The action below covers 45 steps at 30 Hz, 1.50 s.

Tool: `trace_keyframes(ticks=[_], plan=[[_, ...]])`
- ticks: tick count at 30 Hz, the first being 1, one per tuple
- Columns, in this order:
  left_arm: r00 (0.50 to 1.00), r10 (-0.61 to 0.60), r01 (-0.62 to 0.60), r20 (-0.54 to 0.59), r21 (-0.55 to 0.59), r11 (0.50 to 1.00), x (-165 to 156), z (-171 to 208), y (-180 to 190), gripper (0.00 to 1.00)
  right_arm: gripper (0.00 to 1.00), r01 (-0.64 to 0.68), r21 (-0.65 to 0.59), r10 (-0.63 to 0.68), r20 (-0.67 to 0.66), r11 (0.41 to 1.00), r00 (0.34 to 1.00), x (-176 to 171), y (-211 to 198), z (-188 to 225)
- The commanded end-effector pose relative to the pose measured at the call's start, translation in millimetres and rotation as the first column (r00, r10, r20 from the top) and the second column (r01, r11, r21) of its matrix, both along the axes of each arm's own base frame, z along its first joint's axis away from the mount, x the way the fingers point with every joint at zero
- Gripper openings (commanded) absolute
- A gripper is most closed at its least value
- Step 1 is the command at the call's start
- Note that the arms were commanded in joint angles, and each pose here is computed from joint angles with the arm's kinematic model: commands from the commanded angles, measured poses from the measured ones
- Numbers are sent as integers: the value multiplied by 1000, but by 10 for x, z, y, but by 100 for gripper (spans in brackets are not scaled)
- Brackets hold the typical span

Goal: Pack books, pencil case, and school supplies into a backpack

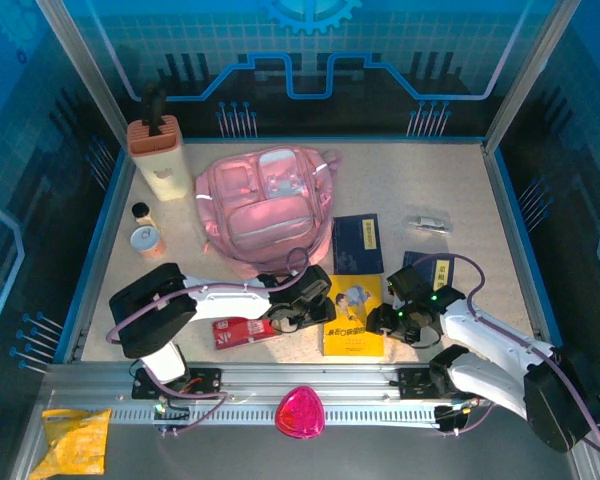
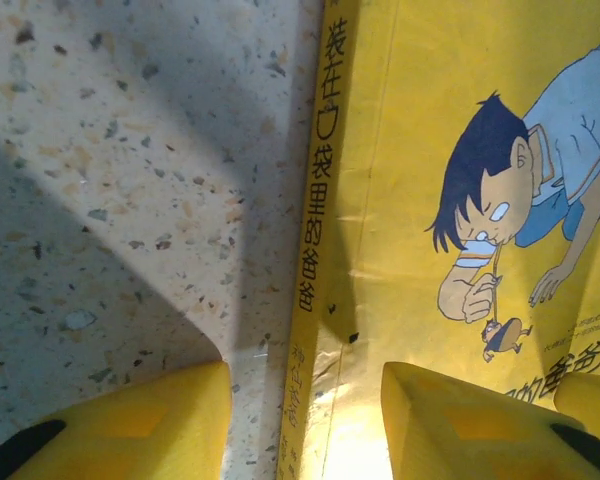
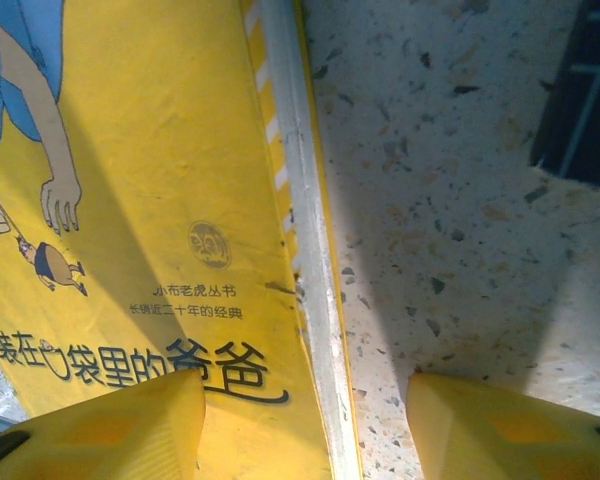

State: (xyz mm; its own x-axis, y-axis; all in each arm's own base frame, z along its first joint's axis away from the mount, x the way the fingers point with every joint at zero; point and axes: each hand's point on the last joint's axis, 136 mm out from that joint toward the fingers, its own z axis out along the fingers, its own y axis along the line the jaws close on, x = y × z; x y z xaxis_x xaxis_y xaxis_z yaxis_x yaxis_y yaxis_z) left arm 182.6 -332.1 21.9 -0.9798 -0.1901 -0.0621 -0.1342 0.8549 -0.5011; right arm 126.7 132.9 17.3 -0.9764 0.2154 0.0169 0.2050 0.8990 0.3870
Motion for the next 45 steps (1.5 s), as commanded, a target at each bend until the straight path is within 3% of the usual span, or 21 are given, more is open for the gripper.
trace_keyframes(ticks=[1, 13, 17, 20, 30, 42, 45], plan=[[1000, -12, 12, -8, -1, 1000, -9, -30, -101, 42, 55, -71, 116, 68, 29, 991, 997, 13, 242, 81], [1000, -29, 29, 3, 77, 997, -14, -119, 8, 36, 51, -128, 146, 114, 102, 981, 988, 71, 298, 340], [999, -44, 43, 16, 103, 994, -3, -98, 34, 35, 44, -139, 148, 121, 125, 979, 985, 79, 290, 444], [999, -47, 45, 25, 85, 995, 3, -90, -1, 34, 38, -148, 224, 113, 165, 963, 980, 119, 385, 548], [998, -63, 61, 28, 78, 995, 3, -66, -70, 33, 36, -149, 293, 120, 116, 944, 986, 56, 476, 494], [997, -63, 60, 38, 67, 996, 15, 1, -83, 35, 3, -122, 238, 97, 114, 964, 989, 99, 376, 472], [997, -61, 58, 53, 61, 996, 29, 76, -78, 39, 0, -113, 259, 76, 146, 959, 986, 147, 387, 544]])
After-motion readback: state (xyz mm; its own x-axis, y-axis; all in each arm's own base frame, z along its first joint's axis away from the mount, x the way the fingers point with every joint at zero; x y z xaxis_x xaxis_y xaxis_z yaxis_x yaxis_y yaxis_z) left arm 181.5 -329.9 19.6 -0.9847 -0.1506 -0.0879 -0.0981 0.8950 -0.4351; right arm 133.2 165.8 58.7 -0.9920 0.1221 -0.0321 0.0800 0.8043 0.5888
